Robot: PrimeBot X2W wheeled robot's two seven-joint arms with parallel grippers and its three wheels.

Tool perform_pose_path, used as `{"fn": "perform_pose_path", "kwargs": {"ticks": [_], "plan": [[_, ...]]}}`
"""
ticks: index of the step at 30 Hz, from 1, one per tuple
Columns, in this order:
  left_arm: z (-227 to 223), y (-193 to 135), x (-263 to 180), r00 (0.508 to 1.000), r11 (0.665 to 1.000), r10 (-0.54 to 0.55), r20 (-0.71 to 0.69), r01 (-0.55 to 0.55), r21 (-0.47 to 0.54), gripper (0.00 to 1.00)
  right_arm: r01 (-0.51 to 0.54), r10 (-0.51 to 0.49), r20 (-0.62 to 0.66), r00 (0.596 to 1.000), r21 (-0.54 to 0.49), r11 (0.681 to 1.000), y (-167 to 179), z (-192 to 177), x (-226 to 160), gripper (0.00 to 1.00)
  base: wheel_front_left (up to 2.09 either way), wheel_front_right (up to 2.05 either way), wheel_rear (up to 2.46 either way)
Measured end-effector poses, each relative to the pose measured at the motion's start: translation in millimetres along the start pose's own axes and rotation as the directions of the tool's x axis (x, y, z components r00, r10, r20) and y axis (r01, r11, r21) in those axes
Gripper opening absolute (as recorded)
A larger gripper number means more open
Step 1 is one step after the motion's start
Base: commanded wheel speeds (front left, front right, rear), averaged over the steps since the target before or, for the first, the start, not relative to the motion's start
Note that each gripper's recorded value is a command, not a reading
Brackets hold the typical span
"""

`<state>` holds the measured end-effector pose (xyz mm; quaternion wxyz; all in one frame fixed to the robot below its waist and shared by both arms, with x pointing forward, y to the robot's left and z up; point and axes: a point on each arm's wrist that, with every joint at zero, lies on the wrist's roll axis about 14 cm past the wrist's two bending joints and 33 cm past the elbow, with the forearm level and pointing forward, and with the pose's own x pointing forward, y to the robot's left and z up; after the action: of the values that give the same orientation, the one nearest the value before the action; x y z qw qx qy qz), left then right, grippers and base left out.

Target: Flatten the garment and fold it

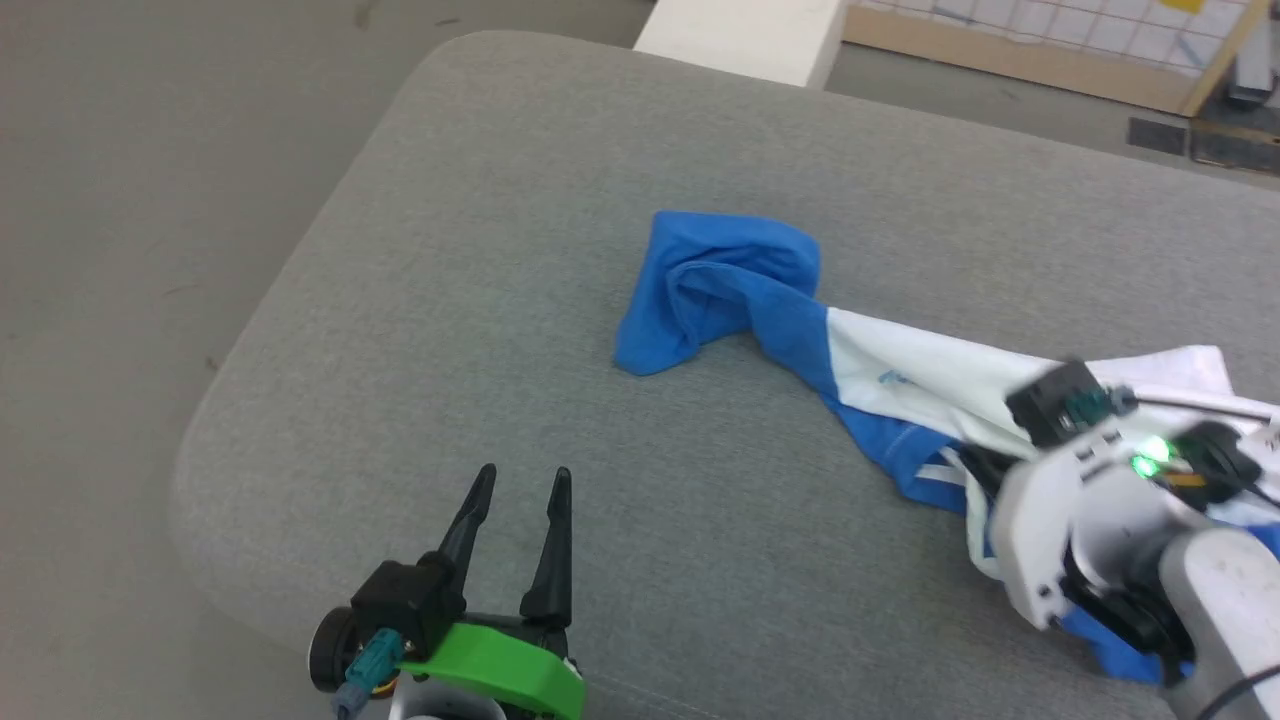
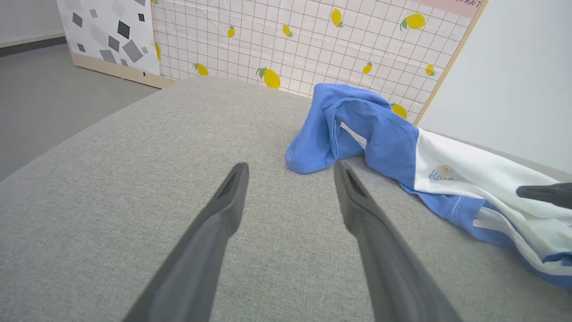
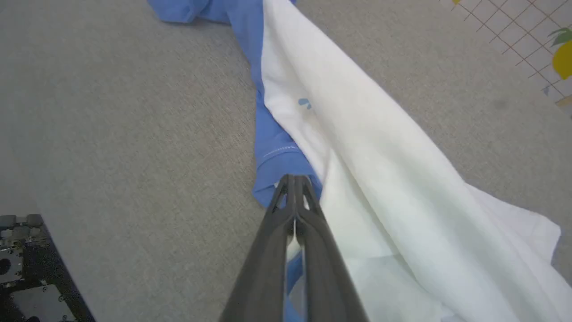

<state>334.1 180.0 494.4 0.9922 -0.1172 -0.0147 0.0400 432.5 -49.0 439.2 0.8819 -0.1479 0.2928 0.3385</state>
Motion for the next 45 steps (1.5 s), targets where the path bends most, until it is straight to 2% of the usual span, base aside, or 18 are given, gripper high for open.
{"fn": "perform_pose_path", "kwargs": {"ticks": [3,5,9,12,13,14,15,18,23,24,27,30,33,36,45], "plan": [[0,-5,3,1.0,1.0,-0.018,0.001,0.018,-0.003,1.0,-0.054,0.054,0.094,0.994,-0.001,0.999,16,29,-8,0.0,0.0,0.0,0.0],[0,-9,5,1.0,1.0,-0.031,0.002,0.031,-0.004,1.0,-0.112,0.11,0.102,0.989,0.012,0.994,34,33,-15,0.0,0.0,0.0,0.0],[1,-17,6,0.998,0.998,-0.058,0.008,0.058,-0.008,1.0,-0.222,0.221,0.034,0.975,0.044,0.974,69,14,-32,0.0,0.0,0.0,0.0],[2,-20,5,0.998,0.998,-0.069,0.013,0.069,-0.01,1.0,-0.233,0.235,-0.018,0.972,0.076,0.969,78,-10,-41,0.0,0.0,0.0,0.0],[3,-21,5,0.997,0.997,-0.072,0.016,0.072,-0.011,1.0,-0.221,0.224,-0.024,0.974,0.079,0.972,78,-18,-43,0.16,0.0,0.0,0.0],[4,-22,4,0.997,0.997,-0.077,0.018,0.077,-0.012,1.0,-0.203,0.205,-0.02,0.979,0.075,0.976,76,-22,-44,0.69,0.0,0.0,0.0],[4,-22,4,0.997,0.997,-0.079,0.02,0.079,-0.012,1.0,-0.184,0.185,-0.008,0.983,0.084,0.979,73,-25,-44,1.0,0.0,0.0,0.0],[5,-23,2,0.996,0.996,-0.083,0.023,0.083,-0.014,1.0,-0.13,0.127,0.039,0.991,0.085,0.988,66,-27,-43,1.0,0.0,0.0,0.0],[4,-24,0,0.996,0.996,-0.091,0.018,0.091,-0.014,1.0,-0.069,0.044,0.188,0.981,0.128,0.989,57,-2,-46,1.0,0.0,0.0,0.0],[3,-27,-1,0.995,0.995,-0.101,0.016,0.101,-0.014,1.0,-0.002,-0.033,0.262,0.964,0.131,0.991,41,10,-55,1.0,0.0,0.0,0.0],[1,-31,-2,0.993,0.993,-0.117,0.01,0.117,-0.017,1.0,0.077,-0.115,0.305,0.945,0.134,0.988,22,18,-66,1.0,0.0,0.0,0.0],[0,-37,-1,0.99,0.99,-0.138,0.009,0.138,-0.017,1.0,0.113,-0.14,0.236,0.962,0.123,0.986,16,4,-70,1.0,0.0,0.0,0.0],[-2,-43,1,0.987,0.987,-0.158,0.004,0.158,-0.02,1.0,0.112,-0.114,0.053,0.992,0.042,0.993,18,-34,-71,1.0,0.0,0.0,0.0],[-5,-46,3,0.986,0.986,-0.167,-0.008,0.167,-0.023,1.0,0.091,-0.091,-0.041,0.995,-0.016,0.996,17,-53,-71,1.0,0.0,0.0,0.0],[-12,-42,13,0.988,0.989,-0.149,-0.029,0.149,-0.024,1.0,0.048,-0.074,-0.14,0.987,-0.18,0.983,-6,-53,-36,1.0,0.0,0.0,0.0]]}}
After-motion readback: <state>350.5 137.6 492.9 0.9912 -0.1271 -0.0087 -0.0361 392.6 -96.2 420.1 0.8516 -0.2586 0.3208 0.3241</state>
